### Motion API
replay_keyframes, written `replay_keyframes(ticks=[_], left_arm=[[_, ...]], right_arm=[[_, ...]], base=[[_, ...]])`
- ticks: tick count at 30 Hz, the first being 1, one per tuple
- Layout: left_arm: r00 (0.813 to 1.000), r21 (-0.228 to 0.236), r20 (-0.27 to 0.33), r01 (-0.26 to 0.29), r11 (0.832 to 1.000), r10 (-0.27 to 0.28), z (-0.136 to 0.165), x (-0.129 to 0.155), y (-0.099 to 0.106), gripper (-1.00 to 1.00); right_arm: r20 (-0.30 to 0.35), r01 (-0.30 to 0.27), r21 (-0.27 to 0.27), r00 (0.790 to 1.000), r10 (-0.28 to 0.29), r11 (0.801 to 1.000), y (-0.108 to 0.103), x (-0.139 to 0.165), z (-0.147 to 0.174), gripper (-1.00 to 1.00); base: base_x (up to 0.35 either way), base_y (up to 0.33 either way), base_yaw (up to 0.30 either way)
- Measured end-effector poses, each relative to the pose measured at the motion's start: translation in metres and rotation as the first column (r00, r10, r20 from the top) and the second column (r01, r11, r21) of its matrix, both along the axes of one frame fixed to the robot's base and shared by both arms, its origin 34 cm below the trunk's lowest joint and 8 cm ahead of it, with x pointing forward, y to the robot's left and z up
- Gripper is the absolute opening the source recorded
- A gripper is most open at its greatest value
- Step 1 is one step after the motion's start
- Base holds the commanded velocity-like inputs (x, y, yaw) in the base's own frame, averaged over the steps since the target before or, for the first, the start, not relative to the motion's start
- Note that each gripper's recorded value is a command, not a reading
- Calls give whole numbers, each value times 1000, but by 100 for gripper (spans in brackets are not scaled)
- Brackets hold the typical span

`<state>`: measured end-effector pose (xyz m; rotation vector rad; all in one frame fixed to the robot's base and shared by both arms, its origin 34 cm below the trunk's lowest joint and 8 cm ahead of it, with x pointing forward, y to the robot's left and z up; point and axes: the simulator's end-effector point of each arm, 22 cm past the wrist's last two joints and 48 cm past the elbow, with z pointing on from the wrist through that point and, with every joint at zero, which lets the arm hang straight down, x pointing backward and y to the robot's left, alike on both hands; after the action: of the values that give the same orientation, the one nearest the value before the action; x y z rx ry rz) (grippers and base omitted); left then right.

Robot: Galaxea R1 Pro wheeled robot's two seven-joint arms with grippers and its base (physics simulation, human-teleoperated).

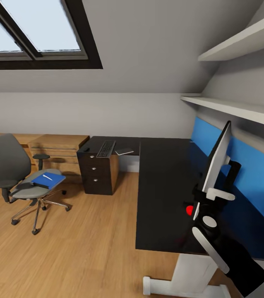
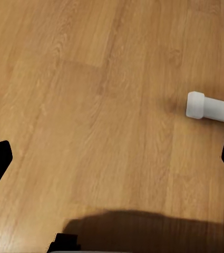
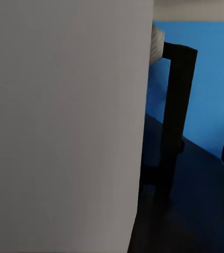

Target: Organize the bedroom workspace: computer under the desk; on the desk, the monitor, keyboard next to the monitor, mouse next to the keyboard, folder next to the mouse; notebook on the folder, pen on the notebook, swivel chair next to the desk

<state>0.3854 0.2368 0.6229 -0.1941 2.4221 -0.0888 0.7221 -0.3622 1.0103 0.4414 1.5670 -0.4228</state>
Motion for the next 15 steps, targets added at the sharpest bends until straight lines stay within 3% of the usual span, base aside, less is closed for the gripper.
replay_keyframes(ticks=[15], left_arm=[[1000, 1, 0, 0, 1000, 0, 0, 0, 1, 100]], right_arm=[[1, -2, -3, 1000, 2, 1000, 1, 0, 0, 100]], base=[[0, -181, 0]])
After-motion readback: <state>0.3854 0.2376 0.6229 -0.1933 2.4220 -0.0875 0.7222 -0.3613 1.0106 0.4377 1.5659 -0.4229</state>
